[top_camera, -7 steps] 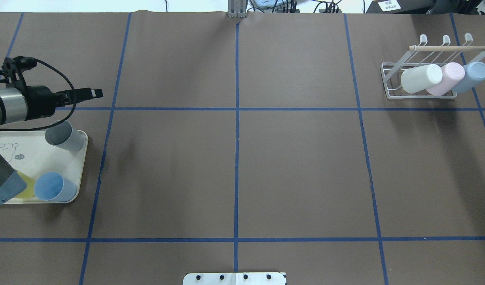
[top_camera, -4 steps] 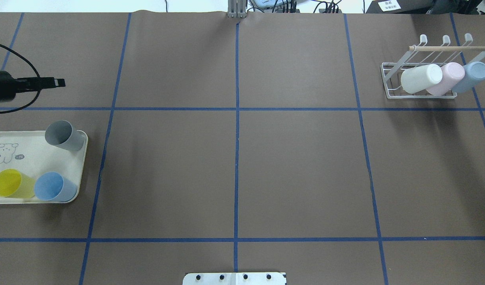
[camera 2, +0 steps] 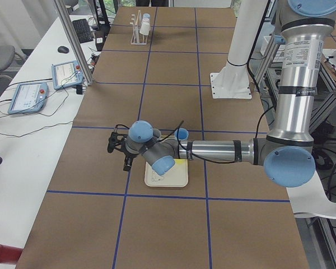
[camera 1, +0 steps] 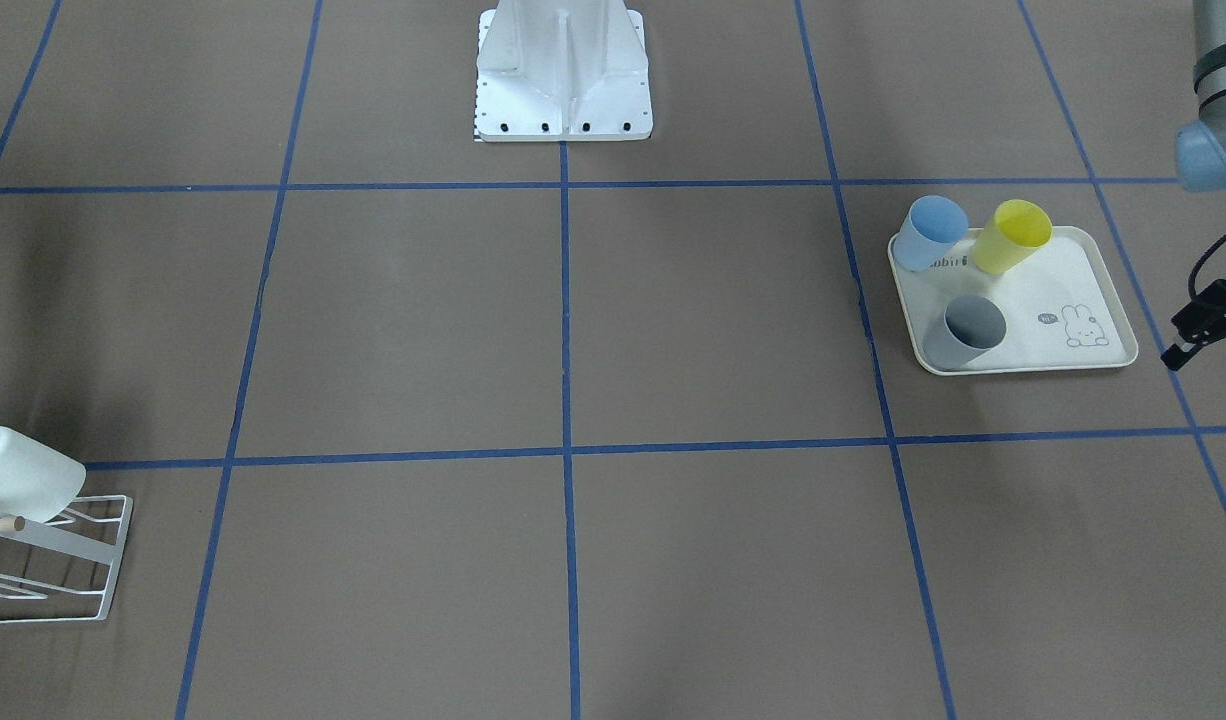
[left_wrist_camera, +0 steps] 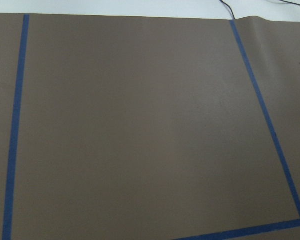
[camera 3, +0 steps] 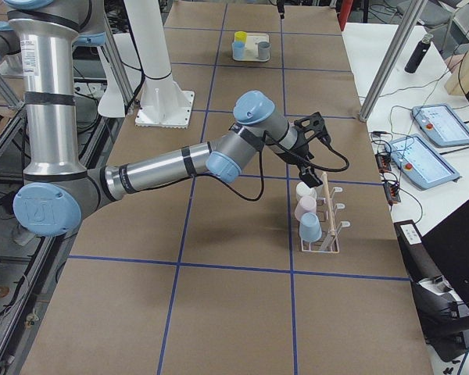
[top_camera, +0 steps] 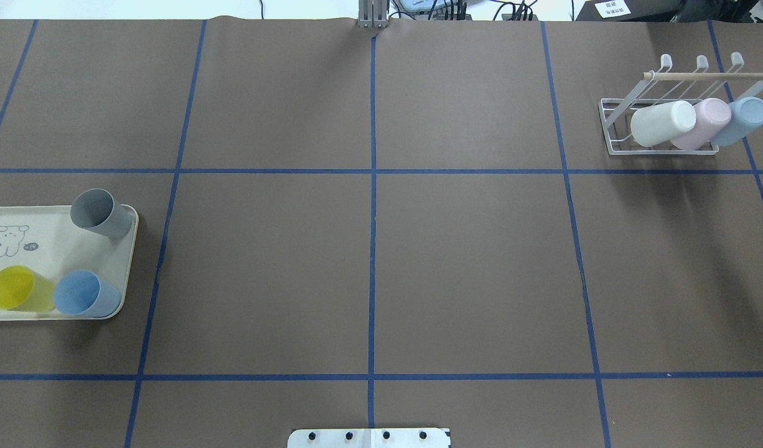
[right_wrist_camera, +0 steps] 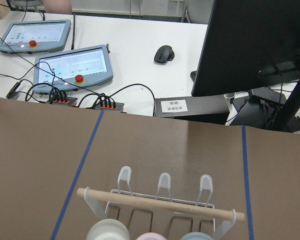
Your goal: Transfer IKEA cup to right arm and place on rack
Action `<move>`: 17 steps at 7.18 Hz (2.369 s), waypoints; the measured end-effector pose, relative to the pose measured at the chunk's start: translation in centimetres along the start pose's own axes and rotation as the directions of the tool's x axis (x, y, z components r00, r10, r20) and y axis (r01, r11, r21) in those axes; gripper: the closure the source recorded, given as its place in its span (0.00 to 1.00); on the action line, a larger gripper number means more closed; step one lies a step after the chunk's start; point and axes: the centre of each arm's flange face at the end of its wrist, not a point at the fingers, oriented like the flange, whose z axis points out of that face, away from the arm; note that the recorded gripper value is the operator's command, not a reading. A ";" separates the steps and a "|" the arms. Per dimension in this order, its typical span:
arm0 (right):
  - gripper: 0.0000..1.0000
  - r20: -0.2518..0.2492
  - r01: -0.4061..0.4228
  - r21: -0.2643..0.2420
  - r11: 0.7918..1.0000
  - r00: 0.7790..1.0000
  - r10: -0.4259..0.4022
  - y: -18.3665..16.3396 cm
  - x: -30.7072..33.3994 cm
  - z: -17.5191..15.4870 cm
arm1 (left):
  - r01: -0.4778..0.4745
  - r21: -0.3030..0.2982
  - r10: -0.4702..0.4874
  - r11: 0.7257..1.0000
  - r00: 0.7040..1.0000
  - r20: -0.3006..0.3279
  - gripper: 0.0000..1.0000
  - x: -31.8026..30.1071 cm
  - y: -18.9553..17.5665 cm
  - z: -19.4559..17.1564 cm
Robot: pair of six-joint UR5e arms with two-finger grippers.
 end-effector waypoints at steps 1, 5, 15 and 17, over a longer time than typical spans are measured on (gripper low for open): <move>0.00 0.018 -0.025 -0.009 1.000 1.000 0.025 0.2 -1.1 0.5 | 0.028 -0.051 -0.029 0.998 1.000 -0.009 0.00 -1.4 4.0 -1.0; 0.00 0.067 -0.006 -0.066 0.998 0.998 0.010 1.9 -4.6 3.1 | 0.142 -0.255 -0.161 0.957 0.986 -0.053 0.00 3.8 12.4 0.5; 0.00 0.093 0.021 -0.096 0.995 0.996 -0.012 3.3 -6.0 4.8 | 0.169 -0.373 -0.184 0.912 0.983 -0.004 1.00 5.9 17.5 2.8; 0.00 0.095 0.025 -0.100 0.995 0.995 -0.015 3.5 -6.3 5.1 | 0.171 -0.384 -0.194 0.907 0.981 -0.022 1.00 6.0 17.4 2.3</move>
